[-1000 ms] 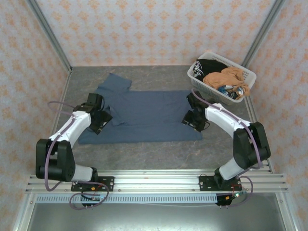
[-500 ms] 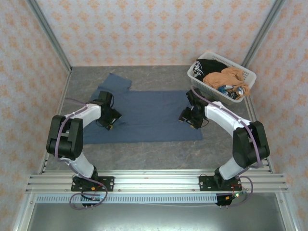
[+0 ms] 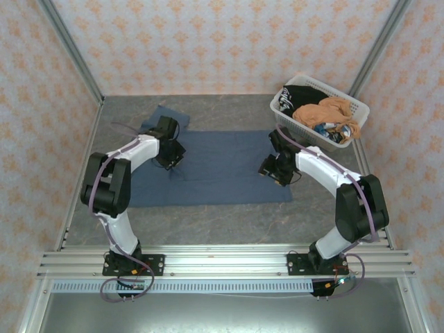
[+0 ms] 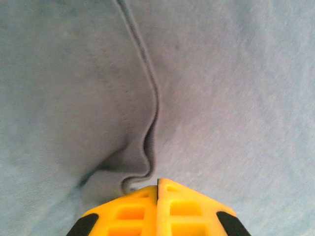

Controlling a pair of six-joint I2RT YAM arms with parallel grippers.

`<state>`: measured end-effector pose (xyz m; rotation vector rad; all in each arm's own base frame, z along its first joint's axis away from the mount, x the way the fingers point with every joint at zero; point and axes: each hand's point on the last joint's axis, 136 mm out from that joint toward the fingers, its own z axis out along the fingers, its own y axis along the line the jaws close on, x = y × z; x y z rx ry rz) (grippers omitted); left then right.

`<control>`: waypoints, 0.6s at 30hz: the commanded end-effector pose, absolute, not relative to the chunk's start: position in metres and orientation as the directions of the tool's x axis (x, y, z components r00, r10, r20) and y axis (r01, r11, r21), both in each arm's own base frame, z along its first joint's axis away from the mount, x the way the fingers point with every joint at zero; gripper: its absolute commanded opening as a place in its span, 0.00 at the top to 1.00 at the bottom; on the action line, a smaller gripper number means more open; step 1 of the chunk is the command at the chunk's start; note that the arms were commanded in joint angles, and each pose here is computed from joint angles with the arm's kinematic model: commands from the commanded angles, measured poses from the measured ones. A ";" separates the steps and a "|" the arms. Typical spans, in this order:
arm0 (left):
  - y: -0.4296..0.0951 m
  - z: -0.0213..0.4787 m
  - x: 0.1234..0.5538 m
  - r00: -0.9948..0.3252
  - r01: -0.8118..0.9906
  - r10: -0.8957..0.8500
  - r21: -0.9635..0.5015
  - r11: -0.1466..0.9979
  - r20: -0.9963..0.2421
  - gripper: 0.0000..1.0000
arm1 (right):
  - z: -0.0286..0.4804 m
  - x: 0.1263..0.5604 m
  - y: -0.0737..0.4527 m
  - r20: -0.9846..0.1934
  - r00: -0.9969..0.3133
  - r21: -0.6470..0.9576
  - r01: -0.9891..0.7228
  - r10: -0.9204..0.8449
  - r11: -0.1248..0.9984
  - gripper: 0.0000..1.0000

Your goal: Fold and stack the t-shirts

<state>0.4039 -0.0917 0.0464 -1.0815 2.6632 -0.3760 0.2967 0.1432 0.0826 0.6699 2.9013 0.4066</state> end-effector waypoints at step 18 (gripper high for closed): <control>-0.060 0.090 0.374 -0.858 -0.494 -0.479 0.042 0.868 -0.184 0.51 | 0.079 0.305 0.139 -0.048 -0.881 0.292 0.439 0.472 0.850 0.46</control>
